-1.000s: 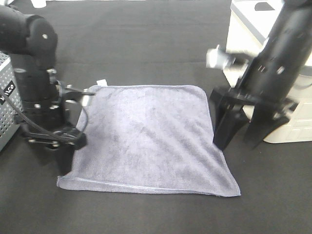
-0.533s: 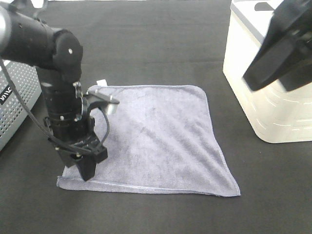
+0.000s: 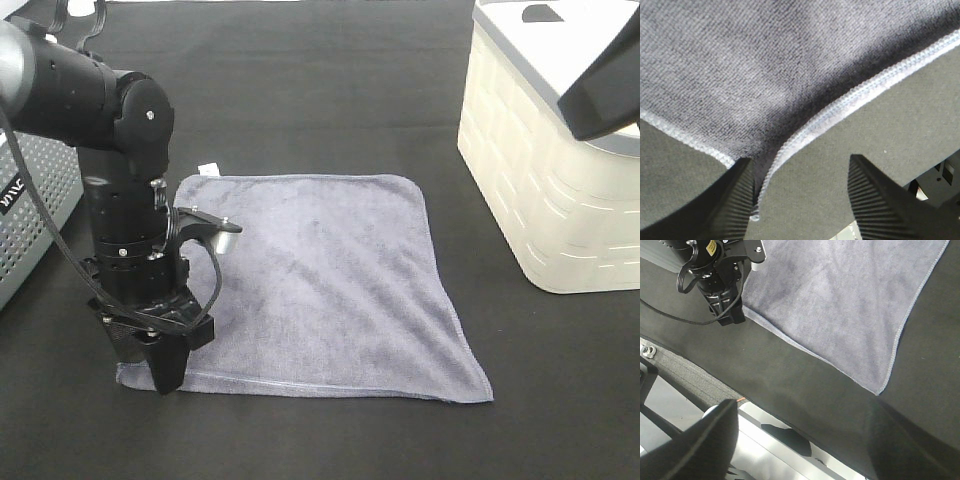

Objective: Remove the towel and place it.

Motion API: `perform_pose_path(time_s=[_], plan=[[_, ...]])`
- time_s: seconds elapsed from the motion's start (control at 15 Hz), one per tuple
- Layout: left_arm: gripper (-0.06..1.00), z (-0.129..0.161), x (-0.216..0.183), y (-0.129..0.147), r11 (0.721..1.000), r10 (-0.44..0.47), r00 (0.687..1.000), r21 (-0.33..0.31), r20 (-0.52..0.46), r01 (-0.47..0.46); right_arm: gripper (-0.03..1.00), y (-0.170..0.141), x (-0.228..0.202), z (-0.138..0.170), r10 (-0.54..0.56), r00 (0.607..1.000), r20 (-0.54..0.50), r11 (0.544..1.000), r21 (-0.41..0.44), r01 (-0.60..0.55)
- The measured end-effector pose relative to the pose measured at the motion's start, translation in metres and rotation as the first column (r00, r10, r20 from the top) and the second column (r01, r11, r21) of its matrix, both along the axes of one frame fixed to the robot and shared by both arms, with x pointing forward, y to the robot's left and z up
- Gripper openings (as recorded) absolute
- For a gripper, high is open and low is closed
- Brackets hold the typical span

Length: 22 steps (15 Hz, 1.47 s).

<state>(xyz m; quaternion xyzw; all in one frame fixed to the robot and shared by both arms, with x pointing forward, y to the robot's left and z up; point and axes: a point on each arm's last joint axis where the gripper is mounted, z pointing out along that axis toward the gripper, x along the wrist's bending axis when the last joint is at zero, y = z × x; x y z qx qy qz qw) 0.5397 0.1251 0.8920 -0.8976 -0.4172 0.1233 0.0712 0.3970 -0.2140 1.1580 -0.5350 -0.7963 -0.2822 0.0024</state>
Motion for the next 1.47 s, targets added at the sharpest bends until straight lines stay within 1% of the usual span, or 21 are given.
perform_pose_path(time_s=[0.33, 0.73, 0.87, 0.93, 1.07, 1.2, 1.33, 1.47], plan=[[0.53, -0.016, -0.021, 0.009, 1.000, 0.015, 0.995, 0.021, -0.094, -0.013, 0.68, 0.000, 0.000, 0.000, -0.006, 1.000, -0.004, 1.000, 0.002, 0.006], [0.53, -0.018, -0.025, 0.009, 1.000, 0.021, 0.993, 0.019, -0.112, -0.019, 0.68, 0.000, 0.000, 0.000, -0.006, 1.000, -0.004, 1.000, 0.002, 0.006], [0.53, -0.016, -0.029, 0.011, 0.999, 0.025, 0.988, 0.038, -0.154, -0.019, 0.68, 0.000, 0.000, 0.000, -0.006, 1.000, -0.004, 1.000, 0.002, 0.006], [0.53, -0.016, -0.029, 0.011, 0.999, 0.025, 0.988, 0.038, -0.154, -0.019, 0.68, 0.000, 0.000, 0.000, -0.006, 1.000, -0.004, 1.000, 0.002, 0.006], [0.53, -0.015, -0.031, 0.012, 0.996, 0.059, 0.981, 0.072, -0.184, -0.046, 0.68, -0.001, -0.003, 0.002, -0.006, 1.000, 0.006, 1.000, 0.005, 0.006], [0.53, -0.014, -0.031, 0.015, 0.993, 0.069, 0.983, 0.102, -0.170, -0.052, 0.68, -0.003, -0.010, 0.007, -0.006, 0.999, 0.033, 1.000, 0.015, 0.005], [0.53, -0.009, -0.030, 0.015, 0.994, 0.066, 0.986, 0.099, -0.153, -0.051, 0.68, -0.004, -0.012, 0.008, -0.006, 0.999, 0.038, 1.000, 0.017, 0.005], [0.53, 0.022, -0.030, 0.016, 0.996, 0.069, 0.995, 0.062, -0.068, -0.065, 0.68, -0.004, -0.012, 0.008, -0.006, 0.999, 0.038, 1.000, 0.017, 0.005]])
